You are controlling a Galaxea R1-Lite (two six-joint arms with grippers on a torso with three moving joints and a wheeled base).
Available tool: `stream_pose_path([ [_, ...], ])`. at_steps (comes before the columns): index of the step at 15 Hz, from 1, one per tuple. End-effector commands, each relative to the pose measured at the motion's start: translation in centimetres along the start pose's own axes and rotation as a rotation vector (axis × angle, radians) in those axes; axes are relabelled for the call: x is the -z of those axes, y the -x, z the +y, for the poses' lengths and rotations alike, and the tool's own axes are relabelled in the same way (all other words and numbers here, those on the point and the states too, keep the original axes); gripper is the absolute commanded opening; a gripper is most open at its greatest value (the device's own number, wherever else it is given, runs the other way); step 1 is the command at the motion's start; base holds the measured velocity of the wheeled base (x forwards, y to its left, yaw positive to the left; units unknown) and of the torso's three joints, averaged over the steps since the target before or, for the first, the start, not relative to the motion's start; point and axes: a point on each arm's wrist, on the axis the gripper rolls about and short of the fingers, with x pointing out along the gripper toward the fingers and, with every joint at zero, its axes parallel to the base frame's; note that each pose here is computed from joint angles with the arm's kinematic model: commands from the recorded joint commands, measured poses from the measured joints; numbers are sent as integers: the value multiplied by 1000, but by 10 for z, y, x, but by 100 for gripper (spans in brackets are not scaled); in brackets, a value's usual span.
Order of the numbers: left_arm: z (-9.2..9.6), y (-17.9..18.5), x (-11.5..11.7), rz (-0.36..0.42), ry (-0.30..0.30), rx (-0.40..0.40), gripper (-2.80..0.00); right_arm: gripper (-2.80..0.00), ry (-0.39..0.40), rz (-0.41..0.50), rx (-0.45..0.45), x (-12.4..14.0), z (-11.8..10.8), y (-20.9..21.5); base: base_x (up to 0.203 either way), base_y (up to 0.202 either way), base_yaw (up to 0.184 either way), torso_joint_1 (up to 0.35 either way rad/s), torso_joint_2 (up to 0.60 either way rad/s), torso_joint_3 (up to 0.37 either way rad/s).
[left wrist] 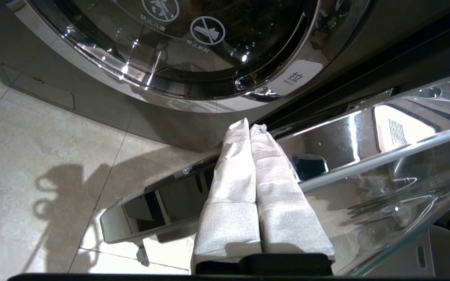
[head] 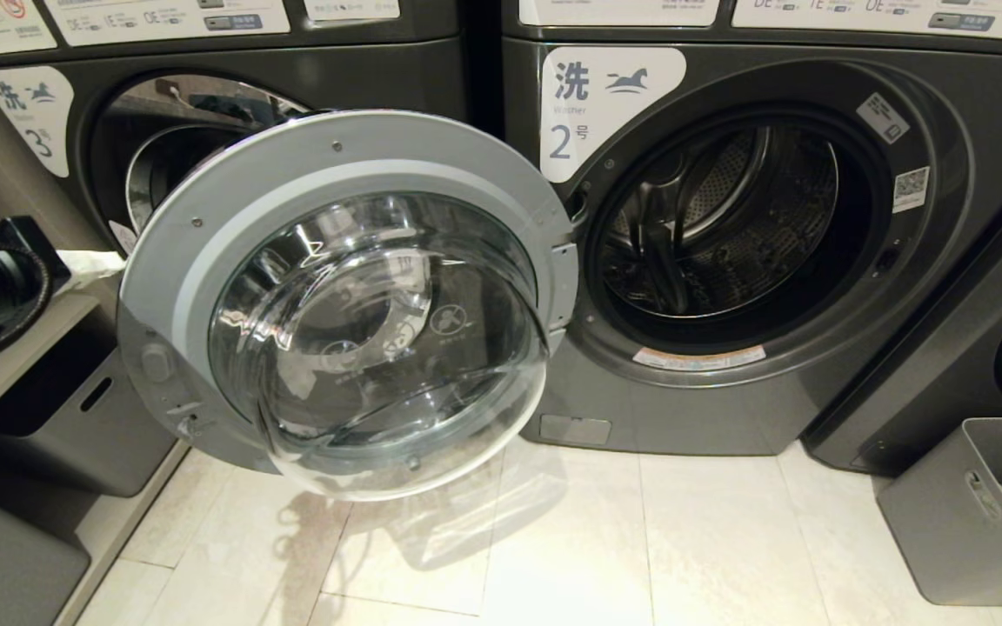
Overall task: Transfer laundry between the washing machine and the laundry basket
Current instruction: Close the washing machine door with the left hand
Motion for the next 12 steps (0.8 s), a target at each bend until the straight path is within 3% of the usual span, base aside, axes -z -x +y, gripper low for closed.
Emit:
stream_pose_path([
  [1, 4, -4, 1, 3, 5, -3, -280, -280, 0, 39, -2, 11, 0, -1, 0, 0, 0, 0, 0, 0],
  [9, 8, -9, 5, 24, 18, -2, -280, -280, 0, 38, -2, 11, 0, -1, 0, 0, 0, 0, 0, 0],
  [12, 8, -9, 5, 25, 18, -6, -280, -280, 0, 38, -2, 11, 0, -1, 0, 0, 0, 1, 4, 130],
])
